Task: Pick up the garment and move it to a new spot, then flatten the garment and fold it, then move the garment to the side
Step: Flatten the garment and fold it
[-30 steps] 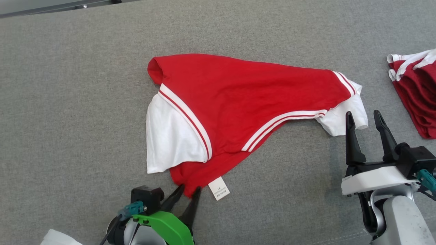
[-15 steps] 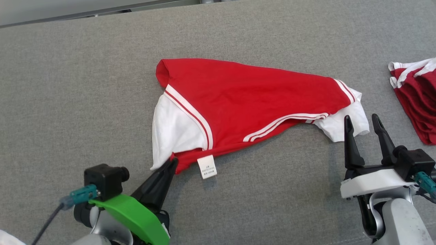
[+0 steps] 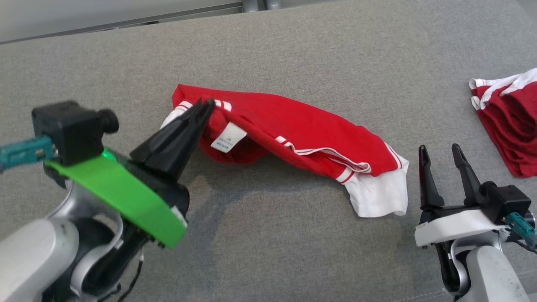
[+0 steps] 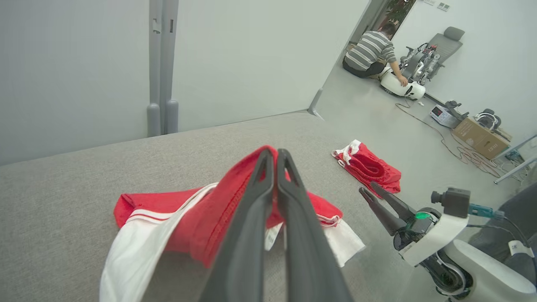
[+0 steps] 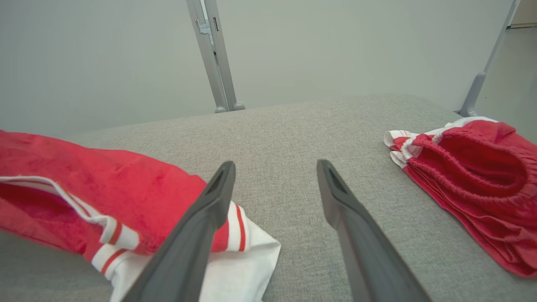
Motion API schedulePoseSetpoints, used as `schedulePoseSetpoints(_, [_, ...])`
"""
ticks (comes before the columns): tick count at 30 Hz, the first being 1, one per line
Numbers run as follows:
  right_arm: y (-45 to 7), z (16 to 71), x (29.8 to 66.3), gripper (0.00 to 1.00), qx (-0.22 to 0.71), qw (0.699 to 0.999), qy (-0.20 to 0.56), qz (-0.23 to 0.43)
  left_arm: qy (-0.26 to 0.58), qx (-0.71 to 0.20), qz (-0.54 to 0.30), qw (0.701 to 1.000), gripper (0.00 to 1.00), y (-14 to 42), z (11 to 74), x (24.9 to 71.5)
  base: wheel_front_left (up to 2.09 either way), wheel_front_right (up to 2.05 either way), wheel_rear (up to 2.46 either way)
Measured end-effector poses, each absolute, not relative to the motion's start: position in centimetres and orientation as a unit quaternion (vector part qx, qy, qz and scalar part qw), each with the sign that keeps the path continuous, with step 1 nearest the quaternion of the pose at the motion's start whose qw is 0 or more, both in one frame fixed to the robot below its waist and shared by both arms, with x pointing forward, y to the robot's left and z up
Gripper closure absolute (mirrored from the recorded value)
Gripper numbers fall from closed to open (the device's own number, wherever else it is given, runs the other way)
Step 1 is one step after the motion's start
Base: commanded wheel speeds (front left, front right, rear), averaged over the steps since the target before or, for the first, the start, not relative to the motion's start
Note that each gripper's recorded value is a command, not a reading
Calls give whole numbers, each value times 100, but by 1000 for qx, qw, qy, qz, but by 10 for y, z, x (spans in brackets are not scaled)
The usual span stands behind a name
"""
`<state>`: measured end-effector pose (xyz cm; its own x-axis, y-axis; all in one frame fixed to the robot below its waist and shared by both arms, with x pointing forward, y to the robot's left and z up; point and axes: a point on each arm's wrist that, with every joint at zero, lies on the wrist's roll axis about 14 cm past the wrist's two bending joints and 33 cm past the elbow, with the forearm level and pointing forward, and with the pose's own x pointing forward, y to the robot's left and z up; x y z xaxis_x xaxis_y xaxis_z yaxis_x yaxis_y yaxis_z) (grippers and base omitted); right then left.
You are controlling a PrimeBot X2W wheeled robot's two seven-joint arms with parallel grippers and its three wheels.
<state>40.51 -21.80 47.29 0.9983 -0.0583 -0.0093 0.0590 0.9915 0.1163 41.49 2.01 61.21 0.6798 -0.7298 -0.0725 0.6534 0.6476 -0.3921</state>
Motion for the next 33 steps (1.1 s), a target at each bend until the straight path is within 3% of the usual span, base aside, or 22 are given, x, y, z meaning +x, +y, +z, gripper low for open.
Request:
schedulePoseSetpoints(10, [-229, 478, 403, 0, 70, 996, -4, -47, 182, -109, -398, 893, 100, -20, 601, 482, 0, 0, 0])
schedulePoseSetpoints(22, [-278, 476, 366, 0, 75, 989, 4, -127, 208, -79, -394, 892, 100, -67, 576, 549, 0, 0, 0])
schedulePoseSetpoints(33, [-295, 477, 349, 0, 58, 986, 10, -156, 66, -145, -371, 915, 100, -102, 596, 590, 0, 0, 0])
